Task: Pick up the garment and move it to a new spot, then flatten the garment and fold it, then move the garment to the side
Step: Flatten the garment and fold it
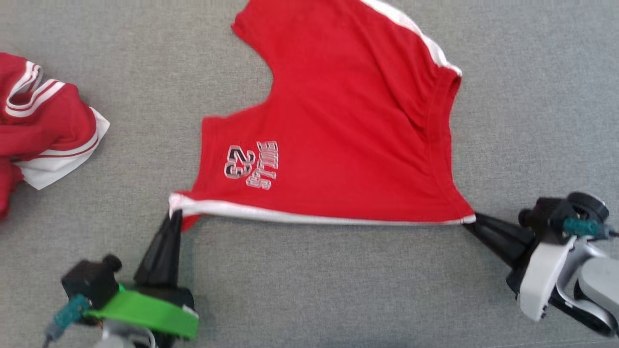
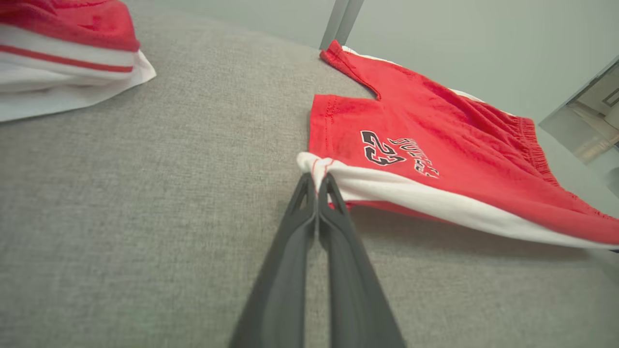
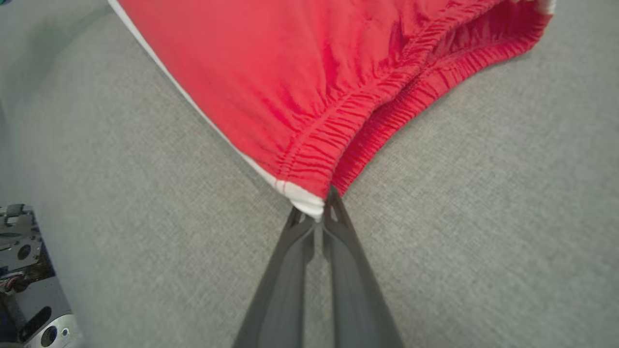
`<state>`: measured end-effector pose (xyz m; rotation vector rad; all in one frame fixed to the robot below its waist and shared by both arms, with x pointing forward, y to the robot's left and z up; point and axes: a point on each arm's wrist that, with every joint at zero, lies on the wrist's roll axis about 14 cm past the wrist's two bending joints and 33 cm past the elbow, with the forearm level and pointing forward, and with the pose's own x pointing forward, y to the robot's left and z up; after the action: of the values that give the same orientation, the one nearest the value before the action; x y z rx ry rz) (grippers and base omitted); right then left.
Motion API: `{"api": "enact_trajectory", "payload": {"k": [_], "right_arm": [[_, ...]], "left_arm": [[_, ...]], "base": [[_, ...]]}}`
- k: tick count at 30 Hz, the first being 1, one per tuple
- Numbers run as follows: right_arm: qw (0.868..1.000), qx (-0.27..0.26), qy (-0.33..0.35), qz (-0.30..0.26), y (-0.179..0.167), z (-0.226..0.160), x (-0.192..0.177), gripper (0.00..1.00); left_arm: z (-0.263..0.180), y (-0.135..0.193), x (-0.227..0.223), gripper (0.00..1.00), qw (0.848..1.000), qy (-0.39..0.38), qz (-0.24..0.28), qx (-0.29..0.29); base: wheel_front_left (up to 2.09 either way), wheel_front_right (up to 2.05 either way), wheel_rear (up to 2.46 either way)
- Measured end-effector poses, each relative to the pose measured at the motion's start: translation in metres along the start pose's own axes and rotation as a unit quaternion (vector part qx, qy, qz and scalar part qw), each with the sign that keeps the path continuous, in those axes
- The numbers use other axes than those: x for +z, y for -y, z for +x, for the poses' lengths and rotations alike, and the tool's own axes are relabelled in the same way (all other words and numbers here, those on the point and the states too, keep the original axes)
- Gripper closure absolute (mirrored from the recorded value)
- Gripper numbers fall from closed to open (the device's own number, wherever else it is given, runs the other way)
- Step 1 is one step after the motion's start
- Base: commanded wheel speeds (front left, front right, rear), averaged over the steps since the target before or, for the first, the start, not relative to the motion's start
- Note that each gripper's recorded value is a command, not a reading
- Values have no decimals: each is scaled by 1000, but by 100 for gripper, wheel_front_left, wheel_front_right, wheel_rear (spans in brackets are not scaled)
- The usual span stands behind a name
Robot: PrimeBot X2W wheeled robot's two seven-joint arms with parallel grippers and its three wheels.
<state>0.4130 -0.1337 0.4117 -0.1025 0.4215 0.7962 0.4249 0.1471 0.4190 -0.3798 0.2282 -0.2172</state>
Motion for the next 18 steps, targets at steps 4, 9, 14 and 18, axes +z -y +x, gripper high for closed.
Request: {"api": "enact_trajectory", "payload": {"k": [4, 9, 14, 18], "right_arm": [[999, 19, -32, 11, -25, -27, -23, 100], [995, 43, -73, 60, -67, -62, -56, 100], [996, 30, -38, 78, -71, -61, -40, 100], [994, 12, 5, 108, -74, -56, -22, 100]], "left_arm": [[-51, 4, -21, 100, 999, -27, -21, 41], [-104, 8, -25, 100, 992, -28, -62, 105], [-111, 6, -11, 100, 992, -20, -59, 108], [-89, 16, 11, 100, 997, -14, -30, 64]], "base": [[0, 0, 0], [0, 0, 0], [0, 0, 0], [0, 0, 0]]}}
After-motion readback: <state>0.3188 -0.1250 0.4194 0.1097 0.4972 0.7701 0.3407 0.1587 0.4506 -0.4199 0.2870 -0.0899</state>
